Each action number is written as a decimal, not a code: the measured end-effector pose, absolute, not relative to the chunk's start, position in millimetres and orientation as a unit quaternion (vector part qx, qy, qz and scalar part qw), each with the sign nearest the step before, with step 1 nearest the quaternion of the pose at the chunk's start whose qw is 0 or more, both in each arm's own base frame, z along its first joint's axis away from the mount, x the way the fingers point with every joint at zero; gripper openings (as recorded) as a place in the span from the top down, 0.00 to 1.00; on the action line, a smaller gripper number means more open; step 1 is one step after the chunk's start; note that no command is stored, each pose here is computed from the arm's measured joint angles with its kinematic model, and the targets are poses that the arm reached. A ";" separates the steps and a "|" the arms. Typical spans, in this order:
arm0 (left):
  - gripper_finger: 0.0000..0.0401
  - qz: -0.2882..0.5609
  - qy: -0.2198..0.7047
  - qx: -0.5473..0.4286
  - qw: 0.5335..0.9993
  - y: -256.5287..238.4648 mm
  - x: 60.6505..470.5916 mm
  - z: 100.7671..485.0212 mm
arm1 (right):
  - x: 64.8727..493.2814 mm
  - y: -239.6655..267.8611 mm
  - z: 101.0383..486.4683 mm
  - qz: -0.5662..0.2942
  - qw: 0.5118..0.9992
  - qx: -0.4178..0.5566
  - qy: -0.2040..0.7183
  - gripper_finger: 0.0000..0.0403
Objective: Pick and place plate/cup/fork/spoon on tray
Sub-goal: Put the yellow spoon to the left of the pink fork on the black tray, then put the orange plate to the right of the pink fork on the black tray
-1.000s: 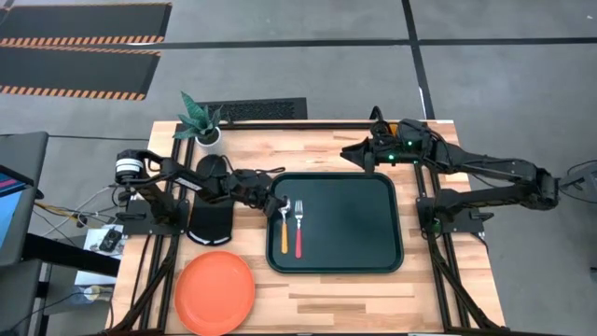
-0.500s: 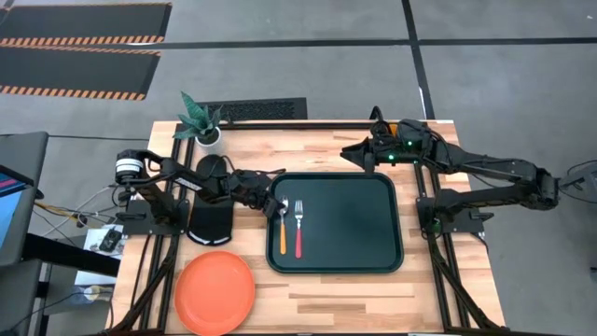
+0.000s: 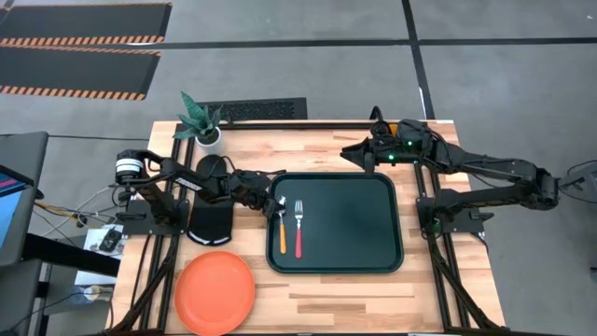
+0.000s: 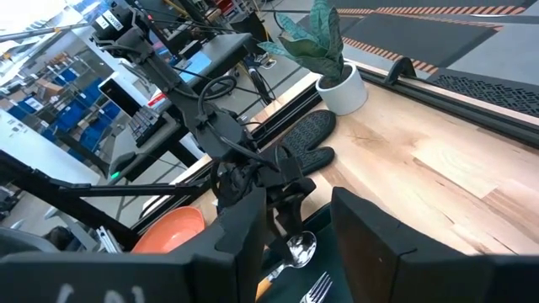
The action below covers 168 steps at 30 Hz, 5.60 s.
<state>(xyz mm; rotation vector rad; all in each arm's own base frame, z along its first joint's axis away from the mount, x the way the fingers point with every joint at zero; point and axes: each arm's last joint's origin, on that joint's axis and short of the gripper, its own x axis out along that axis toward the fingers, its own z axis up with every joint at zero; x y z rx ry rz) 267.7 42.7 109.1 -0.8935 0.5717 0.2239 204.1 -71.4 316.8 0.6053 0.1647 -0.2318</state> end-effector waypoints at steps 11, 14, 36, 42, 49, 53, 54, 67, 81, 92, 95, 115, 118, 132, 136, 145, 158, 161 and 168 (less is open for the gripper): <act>0.42 0.085 0.277 -0.427 0.857 42.1 270.5 112.0 | 204.1 -71.4 316.8 -0.113 0.946 0.293 0.081 0.61; 0.40 0.086 0.295 -0.412 0.858 43.0 276.1 115.1 | 204.1 -71.4 316.8 -0.113 0.946 0.293 0.081 0.61; 0.40 0.105 0.454 -0.271 0.842 49.1 298.4 165.5 | 204.2 -71.4 316.7 -0.112 0.948 0.285 0.083 0.61; 0.40 0.073 0.485 -0.271 0.828 25.9 258.2 204.8 | 204.3 -70.7 316.5 -0.103 0.949 0.285 0.086 0.60; 0.40 0.056 0.480 -0.271 0.833 -13.6 186.6 203.9 | 203.7 -70.2 313.6 -0.103 0.948 0.285 0.101 0.61; 0.40 0.019 0.476 -0.245 0.845 -27.9 162.8 193.1 | 203.6 -70.3 313.6 -0.103 0.948 0.285 0.101 0.61; 0.40 0.014 0.475 -0.235 0.848 -30.2 159.7 189.7 | 203.5 -70.6 313.6 -0.103 0.947 0.285 0.101 0.61; 0.40 -0.082 0.501 -0.178 0.843 -59.2 164.8 158.1 | 203.8 -70.8 314.7 -0.103 0.947 0.289 0.095 0.60; 0.42 -0.118 0.548 -0.148 0.815 -75.3 184.8 123.0 | 203.7 -70.8 314.5 -0.105 0.947 0.289 0.095 0.61; 0.95 -0.146 0.555 -0.164 0.802 -77.3 184.2 121.6 | 203.7 -70.8 314.3 -0.105 0.946 0.290 0.096 0.62; 0.98 -0.168 0.559 -0.187 0.790 -79.7 183.9 122.3 | 203.7 -70.8 314.3 -0.105 0.946 0.290 0.097 0.62; 1.00 -0.043 0.540 -0.415 0.731 -84.3 191.5 178.5 | 202.5 -70.3 309.7 -0.111 0.941 0.295 0.119 0.64; 1.00 0.027 0.520 -0.458 0.721 -78.2 189.1 193.5 | 202.4 -70.3 309.9 -0.111 0.939 0.303 0.118 0.65; 1.00 0.218 0.385 -0.465 0.767 -11.0 234.5 251.3 | 196.2 -79.9 352.2 -0.073 0.947 0.312 -0.027 0.68; 1.00 0.224 0.390 -0.422 0.787 9.9 267.9 255.6 | 186.0 -75.6 378.2 -0.067 0.956 0.281 -0.049 0.70; 1.00 0.187 0.434 -0.355 0.807 50.2 359.7 239.7 | 152.6 -59.8 413.8 -0.072 0.966 0.244 -0.036 0.71; 1.00 0.127 0.437 -0.311 0.834 66.7 476.1 216.6 | 133.4 -51.3 410.0 -0.080 0.966 0.246 -0.004 0.71; 1.00 0.124 0.449 -0.309 0.830 67.5 491.0 207.2 | 133.6 -51.4 408.5 -0.082 0.965 0.247 0.003 0.71; 1.00 0.120 0.463 -0.300 0.825 64.7 505.8 192.3 | 133.6 -51.4 407.5 -0.083 0.967 0.239 0.008 0.71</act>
